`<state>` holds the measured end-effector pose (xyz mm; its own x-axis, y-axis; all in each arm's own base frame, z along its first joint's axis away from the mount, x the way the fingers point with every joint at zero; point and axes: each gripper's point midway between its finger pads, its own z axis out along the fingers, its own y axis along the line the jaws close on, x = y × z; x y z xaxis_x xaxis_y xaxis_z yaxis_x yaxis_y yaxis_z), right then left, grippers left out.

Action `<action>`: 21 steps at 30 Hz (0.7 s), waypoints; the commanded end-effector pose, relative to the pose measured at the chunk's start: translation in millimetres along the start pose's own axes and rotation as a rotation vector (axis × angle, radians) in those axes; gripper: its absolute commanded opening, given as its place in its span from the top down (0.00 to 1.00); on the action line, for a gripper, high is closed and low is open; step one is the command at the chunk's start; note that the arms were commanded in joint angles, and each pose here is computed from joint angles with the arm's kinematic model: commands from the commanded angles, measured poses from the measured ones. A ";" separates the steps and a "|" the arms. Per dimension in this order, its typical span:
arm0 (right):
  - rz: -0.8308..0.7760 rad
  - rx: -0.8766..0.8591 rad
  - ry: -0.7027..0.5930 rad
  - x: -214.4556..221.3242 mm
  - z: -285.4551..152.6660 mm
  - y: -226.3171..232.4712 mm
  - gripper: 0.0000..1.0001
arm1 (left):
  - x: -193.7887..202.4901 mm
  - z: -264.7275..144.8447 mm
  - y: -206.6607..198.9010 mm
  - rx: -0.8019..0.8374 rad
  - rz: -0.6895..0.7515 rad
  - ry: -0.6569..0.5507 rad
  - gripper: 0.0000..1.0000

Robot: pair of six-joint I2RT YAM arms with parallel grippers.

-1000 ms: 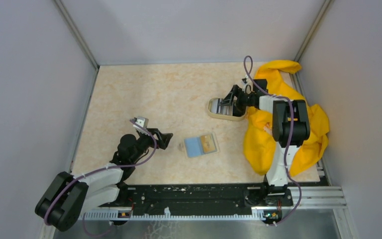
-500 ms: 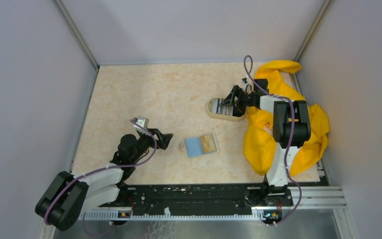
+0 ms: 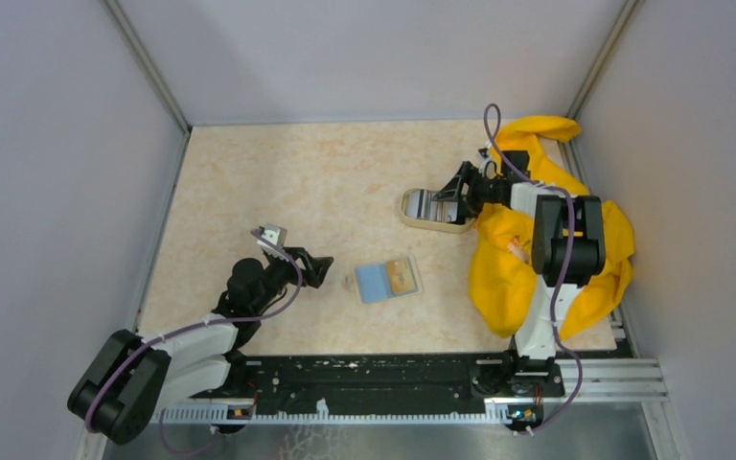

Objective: Put the credit cards into the card holder
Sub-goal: Pick up the credit card from the storage box.

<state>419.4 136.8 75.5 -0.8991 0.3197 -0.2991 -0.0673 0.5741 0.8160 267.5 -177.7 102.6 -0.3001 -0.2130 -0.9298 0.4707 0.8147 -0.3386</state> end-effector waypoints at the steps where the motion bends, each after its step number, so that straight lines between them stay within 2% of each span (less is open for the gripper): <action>1: -0.065 -0.032 -0.050 -13.8 -20.2 20.0 0.32 | -13.9 5.1 -5.4 0.015 0.019 -0.037 0.01; 6: -0.056 0.009 -0.057 -15.6 -22.6 10.2 0.38 | -13.8 5.0 -5.2 0.014 0.019 -0.038 0.01; 11: -0.050 0.059 -0.069 -17.5 -25.0 -0.3 0.48 | -13.6 5.0 -5.9 0.017 0.021 -0.037 0.01; 13: -0.047 0.077 -0.076 -18.9 -26.8 -3.7 0.54 | -13.6 5.0 -5.6 0.015 0.022 -0.038 0.01; 14: -0.045 0.087 -0.079 -19.4 -27.2 -6.0 0.61 | -13.9 5.1 -5.8 0.016 0.021 -0.038 0.01; 17: -0.040 0.125 -0.090 -21.7 -29.7 -12.6 0.75 | -13.7 5.0 -5.6 0.015 0.021 -0.038 0.01; 21: -0.040 0.169 -0.107 -25.4 -35.4 -19.3 0.87 | -13.3 5.0 -5.5 0.014 0.021 -0.036 0.01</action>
<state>418.2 104.2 56.9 -0.8858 0.3597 -0.2934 0.0236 0.6661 0.7455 266.8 -178.8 102.6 -0.3006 -0.2115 -0.9300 0.4737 0.8132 -0.3381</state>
